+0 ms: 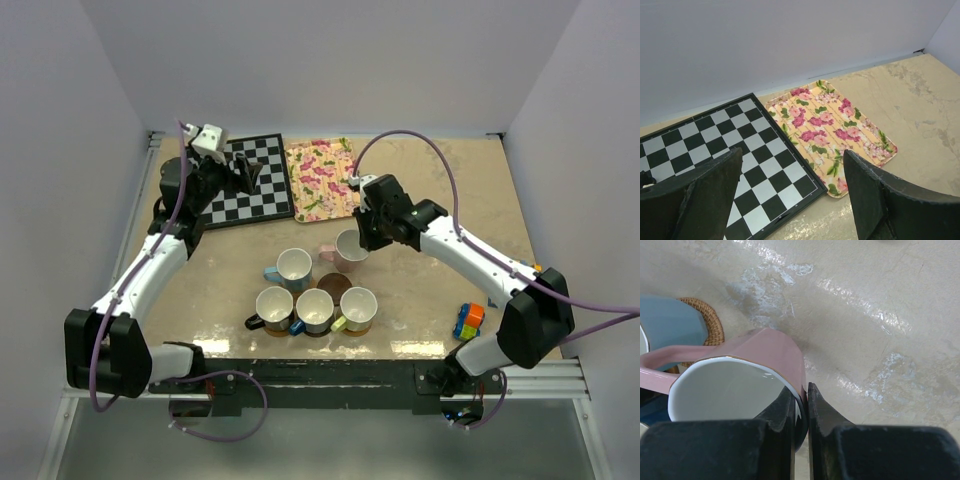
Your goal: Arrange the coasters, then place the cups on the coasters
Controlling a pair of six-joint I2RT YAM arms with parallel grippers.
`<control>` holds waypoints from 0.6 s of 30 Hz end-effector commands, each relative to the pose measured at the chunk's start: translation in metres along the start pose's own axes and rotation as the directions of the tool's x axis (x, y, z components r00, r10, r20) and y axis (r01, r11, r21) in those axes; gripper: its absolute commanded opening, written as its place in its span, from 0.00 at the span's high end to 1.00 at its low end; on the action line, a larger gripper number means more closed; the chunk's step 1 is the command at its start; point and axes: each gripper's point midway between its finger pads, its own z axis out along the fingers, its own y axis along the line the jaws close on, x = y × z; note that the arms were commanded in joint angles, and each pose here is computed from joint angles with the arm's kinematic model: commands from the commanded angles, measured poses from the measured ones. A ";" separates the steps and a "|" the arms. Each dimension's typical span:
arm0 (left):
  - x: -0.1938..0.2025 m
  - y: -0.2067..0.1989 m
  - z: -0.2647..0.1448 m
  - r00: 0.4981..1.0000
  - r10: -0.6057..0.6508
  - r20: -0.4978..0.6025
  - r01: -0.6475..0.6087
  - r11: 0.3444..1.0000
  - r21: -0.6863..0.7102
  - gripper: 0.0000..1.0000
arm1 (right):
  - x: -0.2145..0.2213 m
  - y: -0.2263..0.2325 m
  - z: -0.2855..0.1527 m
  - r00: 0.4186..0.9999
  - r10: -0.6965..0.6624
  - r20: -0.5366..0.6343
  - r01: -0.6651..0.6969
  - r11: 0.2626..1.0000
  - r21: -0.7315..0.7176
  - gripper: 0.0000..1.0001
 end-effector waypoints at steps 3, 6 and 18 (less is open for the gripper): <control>-0.023 -0.001 0.003 0.998 0.017 0.054 -0.018 1.000 0.018 0.14 | -0.023 0.012 -0.003 0.993 -0.077 0.086 0.084 0.994 -0.073 1.00; -0.023 -0.001 0.003 0.998 0.018 0.052 -0.019 1.000 0.019 0.14 | -0.019 0.013 0.002 0.991 -0.113 0.068 0.119 0.989 -0.088 1.00; -0.018 -0.004 0.006 0.999 0.018 0.042 -0.020 0.999 0.038 0.14 | -0.018 0.023 0.009 0.980 -0.189 0.060 0.196 0.970 -0.147 1.00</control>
